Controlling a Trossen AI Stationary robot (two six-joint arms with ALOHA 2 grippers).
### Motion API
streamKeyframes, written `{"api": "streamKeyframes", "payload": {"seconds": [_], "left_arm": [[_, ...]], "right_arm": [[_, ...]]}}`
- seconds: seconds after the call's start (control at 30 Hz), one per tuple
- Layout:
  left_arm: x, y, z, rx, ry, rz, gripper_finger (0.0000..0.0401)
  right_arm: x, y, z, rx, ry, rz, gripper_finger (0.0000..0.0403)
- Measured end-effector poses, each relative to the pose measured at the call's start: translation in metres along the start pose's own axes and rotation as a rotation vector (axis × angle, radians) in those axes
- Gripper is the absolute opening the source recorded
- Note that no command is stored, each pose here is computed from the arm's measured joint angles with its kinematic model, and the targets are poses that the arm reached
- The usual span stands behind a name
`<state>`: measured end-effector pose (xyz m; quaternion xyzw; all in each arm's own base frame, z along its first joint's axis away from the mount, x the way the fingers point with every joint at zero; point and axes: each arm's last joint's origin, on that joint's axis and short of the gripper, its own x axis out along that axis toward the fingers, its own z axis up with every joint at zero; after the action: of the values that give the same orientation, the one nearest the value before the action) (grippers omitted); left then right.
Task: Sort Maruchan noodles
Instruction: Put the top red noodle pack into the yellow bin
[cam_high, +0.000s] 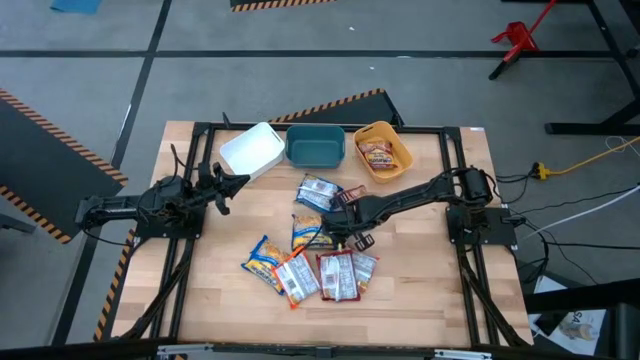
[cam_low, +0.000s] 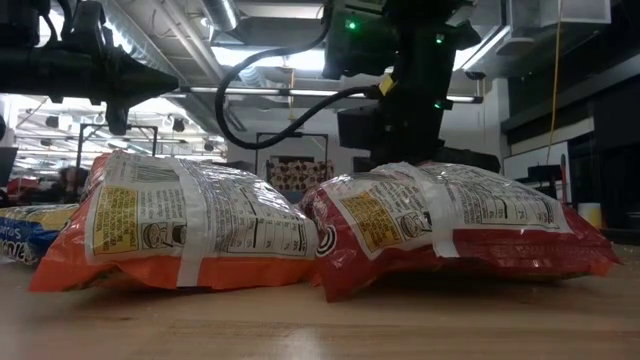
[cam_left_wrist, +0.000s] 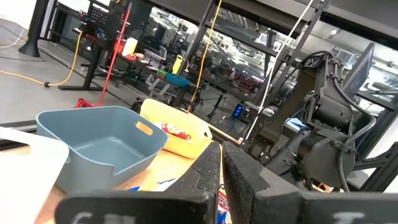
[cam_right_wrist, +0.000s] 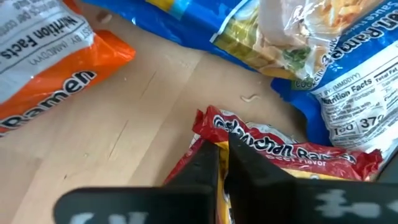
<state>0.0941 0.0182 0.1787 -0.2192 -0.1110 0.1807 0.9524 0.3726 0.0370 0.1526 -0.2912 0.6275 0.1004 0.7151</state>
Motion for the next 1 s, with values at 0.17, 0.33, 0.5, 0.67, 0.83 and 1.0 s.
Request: {"api": "streamKeyframes", "payload": {"seconds": [0.17,0.33,0.5,0.67,0.83,1.0], "left_arm": [[0.000,0.000,0.000,-0.001,0.000,0.000,0.0011],[0.000,0.000,0.000,-0.003,0.000,0.000,0.0011],[0.000,0.000,0.000,-0.003,0.000,0.000,0.0011],[0.000,0.000,0.000,-0.004,0.000,0.000,0.0011],[0.000,0.000,0.000,-0.004,0.000,0.000,0.0011],[0.000,0.000,0.000,-0.004,0.000,0.001,0.0011]], "right_arm": [[-0.010,-0.002,-0.001,0.033,-0.021,-0.017,0.0002],[-0.035,-0.010,-0.006,0.081,-0.075,-0.067,0.0001],[-0.062,-0.024,-0.020,0.178,-0.109,-0.120,0.0000],[-0.085,-0.038,-0.041,0.232,-0.072,-0.228,0.0000],[-0.107,-0.053,-0.059,0.252,-0.073,-0.326,0.0000],[-0.125,-0.068,-0.079,0.256,-0.049,-0.428,0.0000]]}}
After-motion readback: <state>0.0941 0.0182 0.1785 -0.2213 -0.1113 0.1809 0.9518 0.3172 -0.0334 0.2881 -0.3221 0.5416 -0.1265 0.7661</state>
